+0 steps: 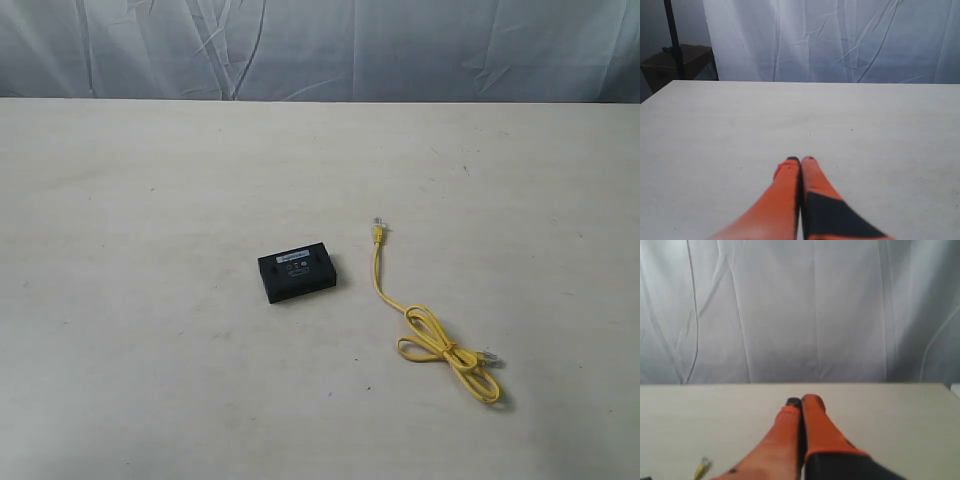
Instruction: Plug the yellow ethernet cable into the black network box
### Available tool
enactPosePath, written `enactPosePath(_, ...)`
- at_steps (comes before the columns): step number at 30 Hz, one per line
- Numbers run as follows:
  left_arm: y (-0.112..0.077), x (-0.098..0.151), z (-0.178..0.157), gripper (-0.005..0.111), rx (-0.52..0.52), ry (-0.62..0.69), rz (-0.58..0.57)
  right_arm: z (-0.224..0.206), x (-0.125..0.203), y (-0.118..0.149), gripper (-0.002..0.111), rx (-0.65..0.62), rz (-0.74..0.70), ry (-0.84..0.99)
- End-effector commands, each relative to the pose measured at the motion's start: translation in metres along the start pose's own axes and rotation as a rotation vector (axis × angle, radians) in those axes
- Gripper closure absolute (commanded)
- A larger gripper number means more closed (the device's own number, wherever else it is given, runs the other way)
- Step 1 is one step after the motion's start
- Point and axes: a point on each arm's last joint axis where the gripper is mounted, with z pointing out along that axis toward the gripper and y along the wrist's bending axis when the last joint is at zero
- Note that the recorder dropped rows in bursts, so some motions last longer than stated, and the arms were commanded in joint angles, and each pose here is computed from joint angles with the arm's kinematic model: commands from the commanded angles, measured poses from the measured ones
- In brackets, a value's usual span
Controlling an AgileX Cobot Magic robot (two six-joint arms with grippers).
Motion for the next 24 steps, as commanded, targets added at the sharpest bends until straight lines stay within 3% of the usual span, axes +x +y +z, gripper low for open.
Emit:
enactPosePath(1,0.0,-0.001,0.0,0.107,0.007,-0.018,-0.002,0.022,-0.023,0.002,0.109,-0.022,0.038,0.308)
enactPosePath(4,0.0,-0.001,0.0,0.107,0.007,-0.016,-0.002,0.045,-0.035,0.004,0.109,-0.046,0.087,0.405)
enactPosePath(8,0.0,-0.001,0.0,0.107,0.007,-0.016,-0.002,0.079,-0.035,0.007,0.109,-0.058,0.182,0.399)
enactPosePath(10,0.0,-0.001,0.0,0.107,0.007,-0.016,-0.002,0.104,-0.021,0.013,0.109,-0.087,0.273,0.504)
enactPosePath(13,0.0,-0.001,0.0,0.107,0.007,-0.016,-0.002,0.133,0.004,0.024,0.109,-0.139,0.271,0.683)
enactPosePath(17,0.0,-0.001,0.0,0.107,0.007,-0.016,-0.002,0.181,0.024,0.06,0.109,-0.247,0.205,0.89)
enactPosePath(21,0.0,-0.001,0.0,0.107,0.007,-0.016,-0.002,0.23,0.038,0.125,0.109,-0.379,0.108,1.007)
enactPosePath(24,0.0,-0.001,0.0,0.107,0.007,-0.016,-0.002,0.261,0.054,0.162,0.109,-0.337,-0.021,1.137)
